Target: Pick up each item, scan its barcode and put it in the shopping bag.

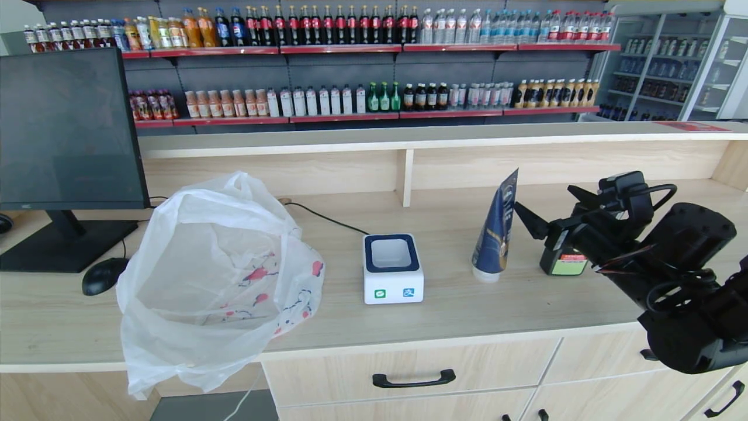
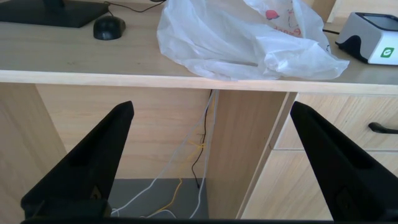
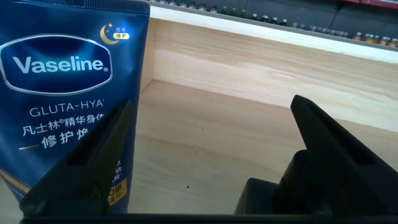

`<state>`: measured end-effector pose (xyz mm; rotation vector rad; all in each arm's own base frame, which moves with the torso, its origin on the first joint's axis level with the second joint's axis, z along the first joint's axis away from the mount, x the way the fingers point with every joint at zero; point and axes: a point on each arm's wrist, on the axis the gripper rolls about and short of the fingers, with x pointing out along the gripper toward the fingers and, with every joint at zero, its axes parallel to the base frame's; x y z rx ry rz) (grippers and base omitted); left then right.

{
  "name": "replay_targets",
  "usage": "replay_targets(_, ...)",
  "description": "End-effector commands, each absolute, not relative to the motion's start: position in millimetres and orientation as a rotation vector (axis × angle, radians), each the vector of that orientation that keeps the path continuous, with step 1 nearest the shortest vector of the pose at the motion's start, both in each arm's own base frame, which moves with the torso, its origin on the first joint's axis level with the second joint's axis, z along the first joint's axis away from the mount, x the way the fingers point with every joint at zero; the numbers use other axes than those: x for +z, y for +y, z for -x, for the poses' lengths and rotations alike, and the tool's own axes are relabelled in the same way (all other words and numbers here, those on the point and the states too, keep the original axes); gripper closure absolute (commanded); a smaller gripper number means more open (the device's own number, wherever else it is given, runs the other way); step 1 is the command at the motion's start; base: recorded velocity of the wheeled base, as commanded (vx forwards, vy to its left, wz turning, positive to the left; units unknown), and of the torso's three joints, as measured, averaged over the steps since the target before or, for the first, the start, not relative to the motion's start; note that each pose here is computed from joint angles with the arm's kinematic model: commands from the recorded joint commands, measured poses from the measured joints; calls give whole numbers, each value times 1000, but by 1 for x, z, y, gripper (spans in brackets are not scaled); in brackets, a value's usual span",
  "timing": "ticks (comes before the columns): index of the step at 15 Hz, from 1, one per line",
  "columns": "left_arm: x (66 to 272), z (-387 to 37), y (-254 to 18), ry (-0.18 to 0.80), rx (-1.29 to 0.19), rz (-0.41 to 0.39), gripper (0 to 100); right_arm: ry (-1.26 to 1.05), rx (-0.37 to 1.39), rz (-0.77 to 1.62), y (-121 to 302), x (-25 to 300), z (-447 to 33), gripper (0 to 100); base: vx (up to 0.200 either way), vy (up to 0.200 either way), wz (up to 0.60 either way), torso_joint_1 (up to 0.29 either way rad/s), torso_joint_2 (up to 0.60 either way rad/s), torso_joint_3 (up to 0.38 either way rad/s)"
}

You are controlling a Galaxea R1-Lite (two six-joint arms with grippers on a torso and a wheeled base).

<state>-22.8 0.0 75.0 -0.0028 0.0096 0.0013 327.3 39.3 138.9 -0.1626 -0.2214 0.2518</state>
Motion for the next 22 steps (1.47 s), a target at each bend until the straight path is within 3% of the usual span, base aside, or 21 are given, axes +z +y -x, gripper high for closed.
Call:
replay_targets(1, 75, 23, 0, 9, 2, 3, 0, -215, 253, 163, 40, 136, -330, 0, 0, 0, 0, 0, 0, 0)
replay_targets(10, 75, 23, 0, 9, 2, 3, 0, -219, 253, 163, 40, 137, -331, 0, 0, 0, 0, 0, 0, 0)
replay_targets(22, 75, 23, 0, 9, 2, 3, 0, -318, 257, 204, 36, 170, -307, 0, 0, 0, 0, 0, 0, 0)
